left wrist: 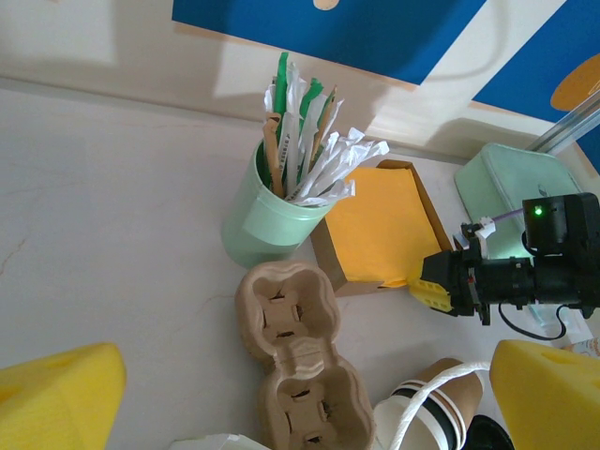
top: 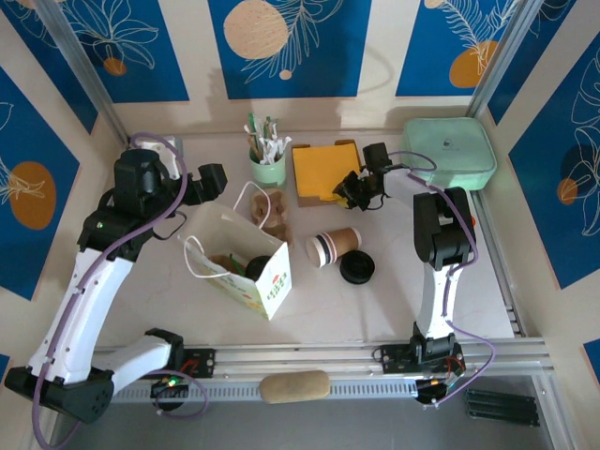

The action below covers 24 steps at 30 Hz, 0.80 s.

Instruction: Pack the takeout coffee

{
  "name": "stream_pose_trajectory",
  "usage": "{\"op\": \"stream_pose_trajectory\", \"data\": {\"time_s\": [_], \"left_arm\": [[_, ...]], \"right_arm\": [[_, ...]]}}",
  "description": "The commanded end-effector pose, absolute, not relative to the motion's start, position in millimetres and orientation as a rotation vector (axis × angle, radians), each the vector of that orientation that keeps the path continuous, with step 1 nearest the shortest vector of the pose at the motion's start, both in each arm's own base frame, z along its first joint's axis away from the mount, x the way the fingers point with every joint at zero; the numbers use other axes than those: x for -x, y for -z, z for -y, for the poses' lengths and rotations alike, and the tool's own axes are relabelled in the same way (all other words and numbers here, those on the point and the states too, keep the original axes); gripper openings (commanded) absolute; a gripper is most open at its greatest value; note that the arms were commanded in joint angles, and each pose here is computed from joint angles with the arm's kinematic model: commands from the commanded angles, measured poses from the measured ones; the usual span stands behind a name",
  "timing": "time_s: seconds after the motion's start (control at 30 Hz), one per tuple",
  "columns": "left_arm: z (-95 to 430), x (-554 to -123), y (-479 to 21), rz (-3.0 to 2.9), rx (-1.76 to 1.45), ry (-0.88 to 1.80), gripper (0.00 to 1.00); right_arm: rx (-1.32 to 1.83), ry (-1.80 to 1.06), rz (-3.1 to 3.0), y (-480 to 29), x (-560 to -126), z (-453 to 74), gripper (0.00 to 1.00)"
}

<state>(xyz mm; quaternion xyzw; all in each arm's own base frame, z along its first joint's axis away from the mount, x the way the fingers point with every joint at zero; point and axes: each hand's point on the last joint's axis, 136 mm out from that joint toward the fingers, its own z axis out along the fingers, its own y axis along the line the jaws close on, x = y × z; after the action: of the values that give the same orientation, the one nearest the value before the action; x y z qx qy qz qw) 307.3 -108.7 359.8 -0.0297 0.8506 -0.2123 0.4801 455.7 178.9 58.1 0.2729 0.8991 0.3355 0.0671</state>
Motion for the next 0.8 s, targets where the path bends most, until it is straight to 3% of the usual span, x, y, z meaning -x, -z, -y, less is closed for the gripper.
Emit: {"op": "stream_pose_trajectory", "data": {"time_s": [0.0,0.53,0.77], "left_arm": [[110.6,-311.1,-362.5,-2.063,0.072,0.538,0.99],[111.3,-314.4,-358.7,-2.070,0.074,0.536,0.99],[110.4,-313.1,-359.0,-2.071,0.077,0.534,0.99]], "right_arm": [[-0.814,-1.051,-2.684,-74.7,-461.8,-179.7,0.23],[-0.827,-1.055,-2.680,-72.4,-469.8,-179.1,0.19],[-0.828,-1.065,-2.681,-69.7,-469.6,-180.6,0.10]]}}
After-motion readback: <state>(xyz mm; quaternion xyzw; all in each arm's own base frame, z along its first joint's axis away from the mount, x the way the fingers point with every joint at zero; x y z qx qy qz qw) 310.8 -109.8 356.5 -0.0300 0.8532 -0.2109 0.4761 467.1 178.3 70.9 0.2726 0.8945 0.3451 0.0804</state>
